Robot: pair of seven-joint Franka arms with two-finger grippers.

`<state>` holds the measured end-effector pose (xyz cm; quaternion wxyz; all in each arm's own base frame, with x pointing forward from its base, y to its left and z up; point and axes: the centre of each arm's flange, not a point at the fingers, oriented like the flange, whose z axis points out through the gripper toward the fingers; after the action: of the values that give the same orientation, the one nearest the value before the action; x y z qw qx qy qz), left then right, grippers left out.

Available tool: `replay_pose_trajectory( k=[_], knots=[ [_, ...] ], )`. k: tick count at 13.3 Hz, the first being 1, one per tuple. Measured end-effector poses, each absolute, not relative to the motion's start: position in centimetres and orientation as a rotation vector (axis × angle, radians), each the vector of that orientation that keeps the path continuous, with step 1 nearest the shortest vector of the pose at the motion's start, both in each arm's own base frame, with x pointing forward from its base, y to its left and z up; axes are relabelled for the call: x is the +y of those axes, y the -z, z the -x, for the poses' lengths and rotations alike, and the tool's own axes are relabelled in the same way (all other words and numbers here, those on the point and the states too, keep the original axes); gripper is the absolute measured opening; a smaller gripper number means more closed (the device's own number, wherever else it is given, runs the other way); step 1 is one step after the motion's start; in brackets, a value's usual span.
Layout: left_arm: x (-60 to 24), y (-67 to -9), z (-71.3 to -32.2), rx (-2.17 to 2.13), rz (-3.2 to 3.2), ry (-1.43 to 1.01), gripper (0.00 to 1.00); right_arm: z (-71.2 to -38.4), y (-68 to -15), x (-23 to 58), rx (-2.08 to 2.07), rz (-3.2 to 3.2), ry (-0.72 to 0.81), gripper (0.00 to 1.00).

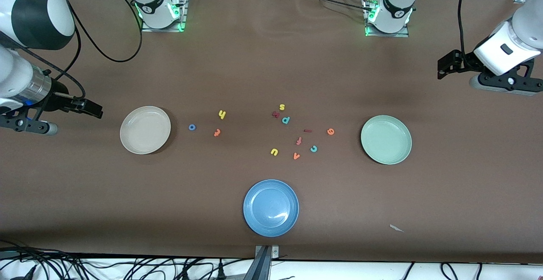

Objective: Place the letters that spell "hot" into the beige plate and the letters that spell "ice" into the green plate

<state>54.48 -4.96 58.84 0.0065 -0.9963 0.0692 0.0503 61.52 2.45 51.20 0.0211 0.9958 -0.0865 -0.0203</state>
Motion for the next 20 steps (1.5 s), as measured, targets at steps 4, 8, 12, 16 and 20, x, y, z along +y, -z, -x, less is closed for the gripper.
replay_pose_trajectory(
  k=[4,8,12,16,20],
  knots=[
    [-5.0,-58.8,-54.4,0.217,3.117,-0.164,1.00,-61.5,-51.2,2.5,-0.268,-3.087,0.063,1.00],
    [-5.0,-60.0,-54.4,0.216,3.118,-0.145,1.00,-61.5,-51.2,2.5,-0.268,-3.087,0.064,1.00],
    [-5.0,-60.2,-54.3,0.217,3.117,-0.154,1.00,-61.5,-51.2,2.5,-0.268,-3.087,0.064,1.00],
    [-4.3,-60.0,-54.5,0.196,3.119,-0.162,1.00,-61.5,-51.1,2.5,-0.268,-3.087,0.064,1.00],
    [-2.8,-59.3,-55.0,0.155,3.122,-0.185,1.00,-61.5,-51.1,2.5,-0.268,-3.087,0.064,1.00]
  ],
)
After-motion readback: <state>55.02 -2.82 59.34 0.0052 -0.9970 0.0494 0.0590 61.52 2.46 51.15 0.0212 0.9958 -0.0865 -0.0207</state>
